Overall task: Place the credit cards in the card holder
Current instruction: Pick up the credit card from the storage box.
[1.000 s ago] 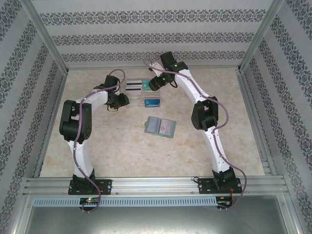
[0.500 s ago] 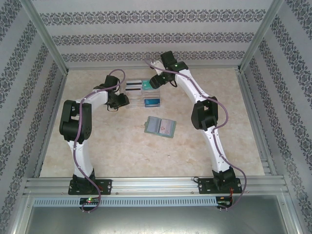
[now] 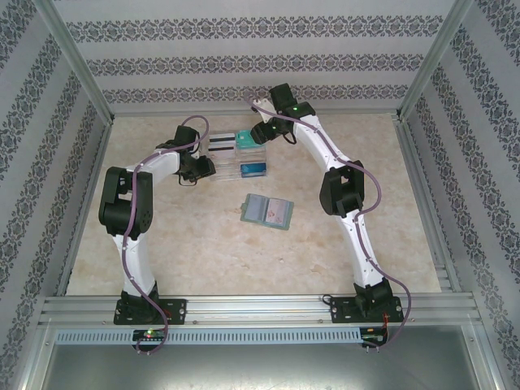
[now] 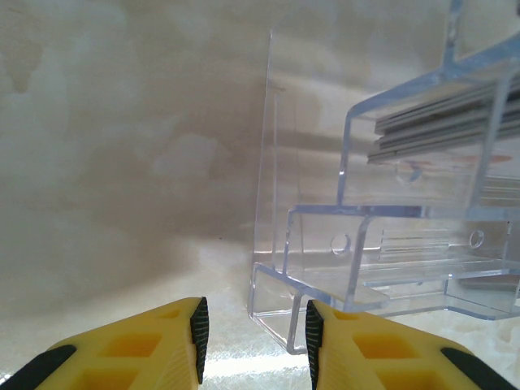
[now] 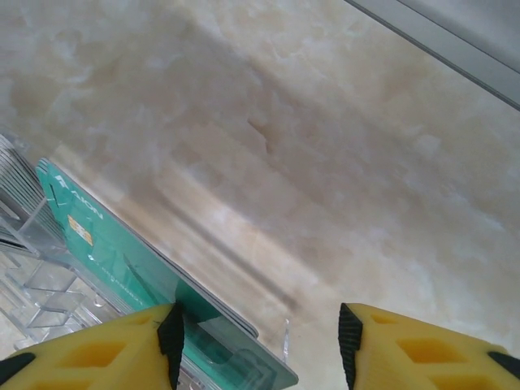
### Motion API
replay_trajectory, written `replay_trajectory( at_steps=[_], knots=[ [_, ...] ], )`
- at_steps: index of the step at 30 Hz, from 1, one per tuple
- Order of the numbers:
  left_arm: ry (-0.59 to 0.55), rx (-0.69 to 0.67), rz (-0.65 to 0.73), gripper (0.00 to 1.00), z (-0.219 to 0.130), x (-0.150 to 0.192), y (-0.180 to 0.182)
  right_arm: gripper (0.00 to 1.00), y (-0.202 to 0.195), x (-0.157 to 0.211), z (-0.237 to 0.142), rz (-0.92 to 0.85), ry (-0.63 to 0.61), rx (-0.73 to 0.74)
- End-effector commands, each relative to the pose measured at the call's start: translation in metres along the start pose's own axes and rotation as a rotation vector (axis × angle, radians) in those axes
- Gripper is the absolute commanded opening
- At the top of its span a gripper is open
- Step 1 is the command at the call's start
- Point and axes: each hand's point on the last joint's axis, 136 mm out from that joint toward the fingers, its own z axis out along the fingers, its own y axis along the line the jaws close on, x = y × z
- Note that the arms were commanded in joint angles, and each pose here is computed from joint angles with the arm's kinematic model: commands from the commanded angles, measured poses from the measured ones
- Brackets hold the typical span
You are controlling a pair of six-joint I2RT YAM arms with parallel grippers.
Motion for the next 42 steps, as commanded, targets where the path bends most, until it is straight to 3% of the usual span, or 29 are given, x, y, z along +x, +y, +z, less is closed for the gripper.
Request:
replay_trajectory(
  at_steps=[1, 18, 25, 42],
  knots=[
    [0.065, -0.060, 0.019, 0.38, -0.001, 0.023, 0.012, 0.52, -0.005, -0.021, -0.021, -0.001, -0.065, 0.008],
    [0.063, -0.056, 0.016, 0.38, -0.001, 0.023, 0.012, 0.45, -0.008, -0.026, -0.033, 0.012, -0.086, 0.006],
    [0.066, -0.057, 0.019, 0.38, -0.001, 0.024, 0.012, 0.31, -0.007, -0.025, -0.033, 0.016, -0.083, -0.006],
    [0.067, -0.054, 0.017, 0.38, -0.001, 0.024, 0.011, 0.16, 0.013, -0.026, -0.043, -0.001, -0.098, -0.109]
  ],
)
